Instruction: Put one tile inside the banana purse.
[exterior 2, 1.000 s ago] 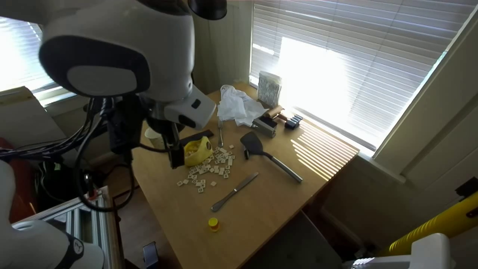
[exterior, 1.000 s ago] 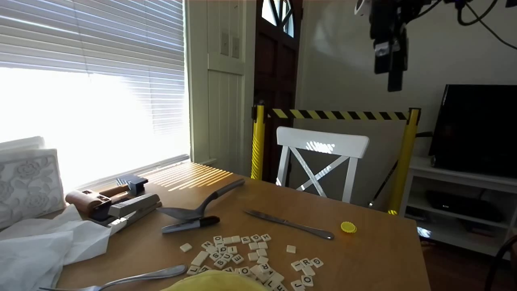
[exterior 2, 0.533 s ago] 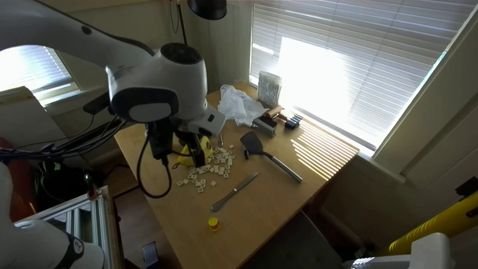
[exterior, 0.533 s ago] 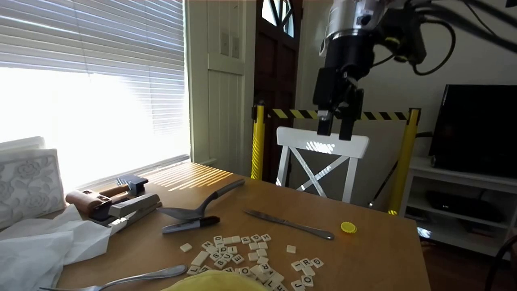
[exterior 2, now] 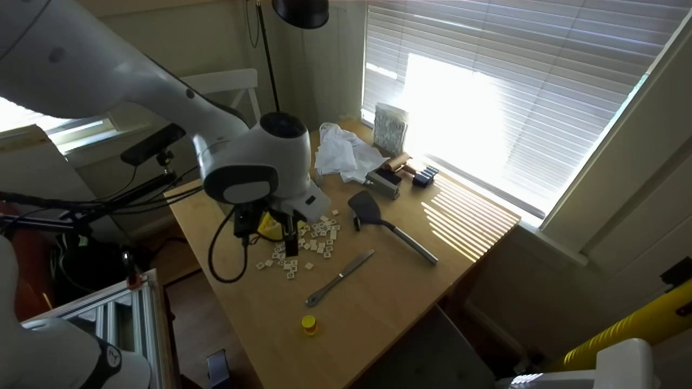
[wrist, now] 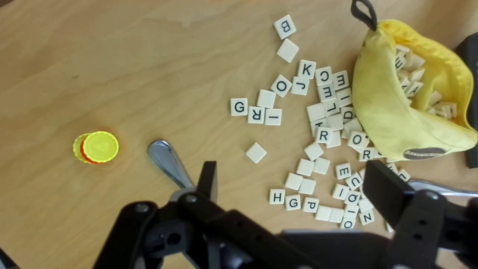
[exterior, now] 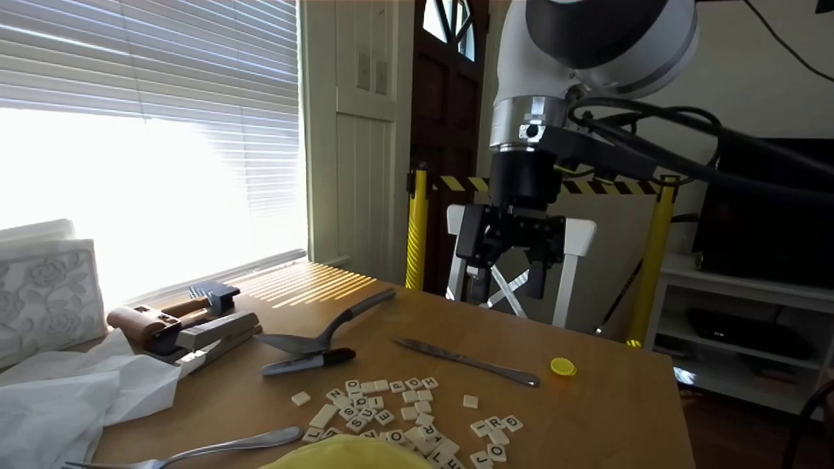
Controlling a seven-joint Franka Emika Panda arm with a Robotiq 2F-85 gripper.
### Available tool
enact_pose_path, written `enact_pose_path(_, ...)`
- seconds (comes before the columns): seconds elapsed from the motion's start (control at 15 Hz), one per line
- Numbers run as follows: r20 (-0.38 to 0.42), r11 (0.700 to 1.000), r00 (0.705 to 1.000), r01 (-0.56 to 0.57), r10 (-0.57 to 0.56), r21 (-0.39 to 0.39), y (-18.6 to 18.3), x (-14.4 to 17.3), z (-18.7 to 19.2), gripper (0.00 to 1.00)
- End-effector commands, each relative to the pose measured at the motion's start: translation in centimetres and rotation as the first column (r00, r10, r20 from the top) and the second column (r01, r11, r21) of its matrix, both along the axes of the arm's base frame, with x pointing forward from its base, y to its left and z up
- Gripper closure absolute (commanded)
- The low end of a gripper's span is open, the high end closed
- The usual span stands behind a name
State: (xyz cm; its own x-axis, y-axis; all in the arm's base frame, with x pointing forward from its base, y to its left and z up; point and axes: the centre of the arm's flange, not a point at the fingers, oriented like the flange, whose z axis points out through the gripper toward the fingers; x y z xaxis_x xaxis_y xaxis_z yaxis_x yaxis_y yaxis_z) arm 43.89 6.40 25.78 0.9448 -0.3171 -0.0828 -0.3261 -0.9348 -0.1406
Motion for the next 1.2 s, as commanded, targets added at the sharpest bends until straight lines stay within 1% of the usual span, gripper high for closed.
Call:
enact_pose_path(0.0,0.002,1.000,1.000,0.001,-0.001,0.000,-0.1,0.0,0.1,0.00)
enact_pose_path(0.27,0.015,1.000,1.000,0.004,-0.004,0.001,-0.2,0.1,0.7,0.00)
enact_pose_path(0.4,0.019,0.999,0.999,0.031,-0.031,-0.007,0.8,1.3,-1.5,0.00)
enact_pose_path(0.6,0.021,0.999,0.998,0.055,-0.055,0.002,2.1,2.9,-3.9,0.00)
enact_pose_path(0.87,0.001,0.997,0.997,0.072,-0.072,-0.011,3.6,4.9,-7.1,0.00)
enact_pose_path(1.07,-0.033,0.998,0.997,0.069,-0.069,-0.007,5.0,5.4,-8.9,0.00)
enact_pose_path(1.13,-0.027,0.998,0.997,0.066,-0.066,-0.008,5.6,5.5,-9.5,0.00)
